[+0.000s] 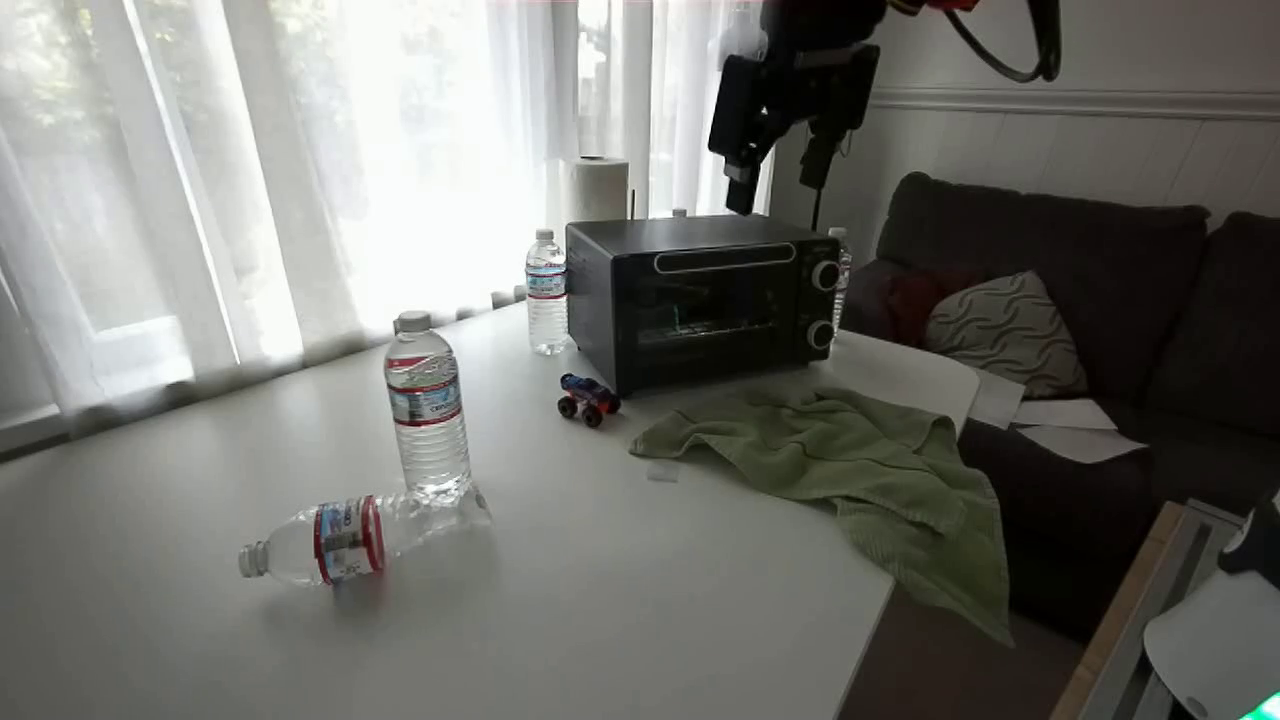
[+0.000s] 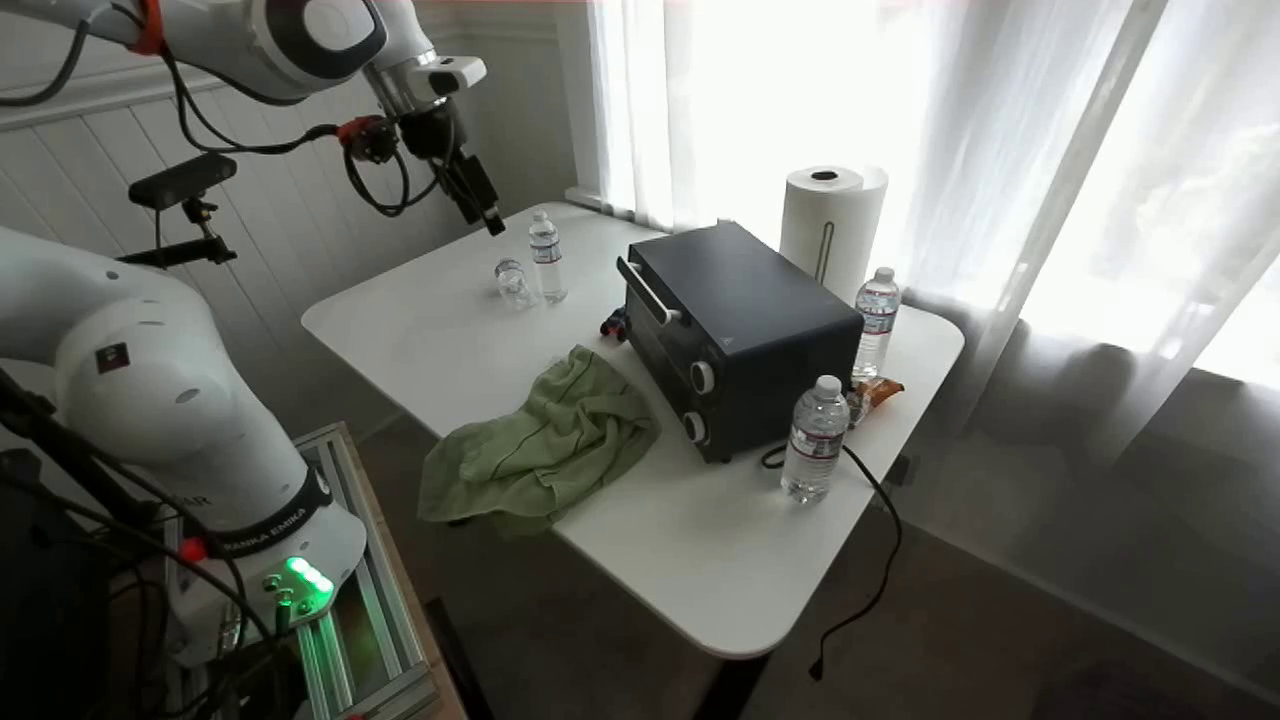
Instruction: Move the paper towel forward
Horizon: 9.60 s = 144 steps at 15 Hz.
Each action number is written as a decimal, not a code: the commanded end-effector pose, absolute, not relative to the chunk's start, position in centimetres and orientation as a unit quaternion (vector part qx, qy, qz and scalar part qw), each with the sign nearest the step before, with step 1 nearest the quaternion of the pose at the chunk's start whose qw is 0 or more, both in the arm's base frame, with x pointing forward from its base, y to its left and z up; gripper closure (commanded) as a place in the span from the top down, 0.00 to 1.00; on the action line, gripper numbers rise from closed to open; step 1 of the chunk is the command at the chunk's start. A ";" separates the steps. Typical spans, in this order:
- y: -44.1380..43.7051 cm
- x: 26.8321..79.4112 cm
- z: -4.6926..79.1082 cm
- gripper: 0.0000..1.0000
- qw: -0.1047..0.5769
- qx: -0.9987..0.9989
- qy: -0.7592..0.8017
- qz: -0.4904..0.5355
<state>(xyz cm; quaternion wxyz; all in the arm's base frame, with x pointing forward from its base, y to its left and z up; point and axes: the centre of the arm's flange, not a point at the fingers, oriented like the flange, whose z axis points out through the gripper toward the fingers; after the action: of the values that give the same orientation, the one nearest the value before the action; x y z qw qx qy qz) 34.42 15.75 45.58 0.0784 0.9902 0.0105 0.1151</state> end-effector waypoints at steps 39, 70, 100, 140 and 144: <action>-2.3 72.7 55.1 1.00 -0.005 0.943 -0.239 0.233; -9.8 79.8 39.5 1.00 0.005 0.924 -0.353 0.150; -10.7 81.2 36.4 0.00 -0.049 0.936 -0.268 0.222; 10.7 57.9 65.4 0.02 -0.071 0.958 -0.124 0.247; 16.8 54.8 63.0 0.02 -0.074 0.965 -0.107 0.229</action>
<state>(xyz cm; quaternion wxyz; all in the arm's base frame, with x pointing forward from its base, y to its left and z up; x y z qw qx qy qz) 59.29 13.75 64.30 -0.0711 0.9668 -0.1045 0.2223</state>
